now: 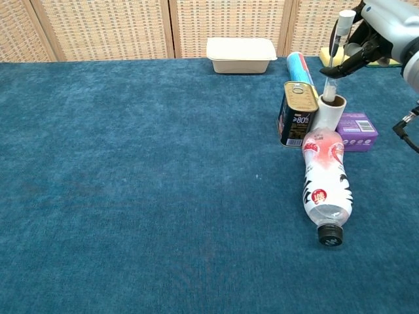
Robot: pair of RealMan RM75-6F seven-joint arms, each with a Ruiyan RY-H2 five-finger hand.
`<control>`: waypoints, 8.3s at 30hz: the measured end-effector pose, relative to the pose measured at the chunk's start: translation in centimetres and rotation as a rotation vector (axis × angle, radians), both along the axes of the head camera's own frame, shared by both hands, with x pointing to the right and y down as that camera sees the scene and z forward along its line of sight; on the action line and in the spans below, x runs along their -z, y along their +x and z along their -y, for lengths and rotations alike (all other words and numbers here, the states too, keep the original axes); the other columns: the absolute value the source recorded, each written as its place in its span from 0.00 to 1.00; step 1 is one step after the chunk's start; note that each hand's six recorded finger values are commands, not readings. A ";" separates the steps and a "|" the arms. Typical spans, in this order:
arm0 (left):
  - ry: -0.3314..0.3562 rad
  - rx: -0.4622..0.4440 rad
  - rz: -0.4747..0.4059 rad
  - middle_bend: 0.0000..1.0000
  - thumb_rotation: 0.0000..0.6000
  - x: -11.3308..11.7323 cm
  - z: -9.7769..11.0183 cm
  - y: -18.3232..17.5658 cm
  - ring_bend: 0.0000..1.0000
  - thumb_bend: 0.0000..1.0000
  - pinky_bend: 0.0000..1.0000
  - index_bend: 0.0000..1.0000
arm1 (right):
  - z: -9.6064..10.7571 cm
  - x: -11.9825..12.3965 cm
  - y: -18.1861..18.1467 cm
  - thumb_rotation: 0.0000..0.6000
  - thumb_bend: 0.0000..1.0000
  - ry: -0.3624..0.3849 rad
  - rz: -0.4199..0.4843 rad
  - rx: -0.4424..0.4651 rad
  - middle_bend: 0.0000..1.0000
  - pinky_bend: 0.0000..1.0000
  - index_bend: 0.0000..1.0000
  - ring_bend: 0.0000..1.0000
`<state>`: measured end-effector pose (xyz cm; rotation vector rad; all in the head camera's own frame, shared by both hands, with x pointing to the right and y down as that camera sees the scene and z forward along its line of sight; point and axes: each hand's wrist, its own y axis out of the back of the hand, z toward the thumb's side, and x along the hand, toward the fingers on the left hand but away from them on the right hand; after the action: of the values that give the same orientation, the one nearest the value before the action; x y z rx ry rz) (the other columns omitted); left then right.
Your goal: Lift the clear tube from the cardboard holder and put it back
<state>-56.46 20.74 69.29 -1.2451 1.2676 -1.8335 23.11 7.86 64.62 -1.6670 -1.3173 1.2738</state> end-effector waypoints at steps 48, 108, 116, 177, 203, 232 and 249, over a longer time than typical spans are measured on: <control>-0.001 0.000 -0.002 0.44 1.00 0.0 0.0 0.0 0.25 0.16 0.34 0.48 | 2.1 4.2 0.9 1.00 0.38 0.056 -0.014 -0.003 0.97 0.85 0.79 1.00; -0.001 0.001 -0.004 0.44 1.00 0.0 0.0 0.0 0.25 0.16 0.34 0.48 | 4.0 8.7 1.2 1.00 0.38 0.107 0.004 -0.006 0.99 0.88 0.79 1.00; -0.002 0.001 -0.004 0.45 1.00 0.0 0.0 0.0 0.25 0.16 0.34 0.48 | 4.3 9.3 0.8 1.00 0.40 0.099 0.037 0.004 1.00 0.90 0.79 1.00; -0.003 -0.001 -0.002 0.44 1.00 0.0 0.1 0.0 0.25 0.16 0.34 0.48 | 4.2 12.5 3.2 1.00 0.40 0.058 0.026 0.063 1.00 0.89 0.79 1.00; -0.002 -0.001 -0.003 0.44 1.00 0.0 0.0 0.1 0.25 0.16 0.34 0.48 | 4.2 11.2 4.5 1.00 0.39 0.101 -0.181 0.259 1.00 0.88 0.79 1.00; -0.001 -0.001 -0.003 0.44 1.00 0.0 0.0 0.0 0.25 0.16 0.34 0.48 | 5.3 10.5 4.7 1.00 0.39 0.086 -0.133 0.201 1.00 0.88 0.79 1.00; -0.005 0.000 0.000 0.45 1.00 0.0 0.0 0.0 0.25 0.16 0.34 0.48 | 5.3 10.1 7.3 1.00 0.39 0.061 -0.175 0.154 1.00 0.88 0.79 1.00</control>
<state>-56.44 20.71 69.32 -1.2481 1.2639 -1.8377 30.46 2.52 54.56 -1.5456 -1.0915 1.2455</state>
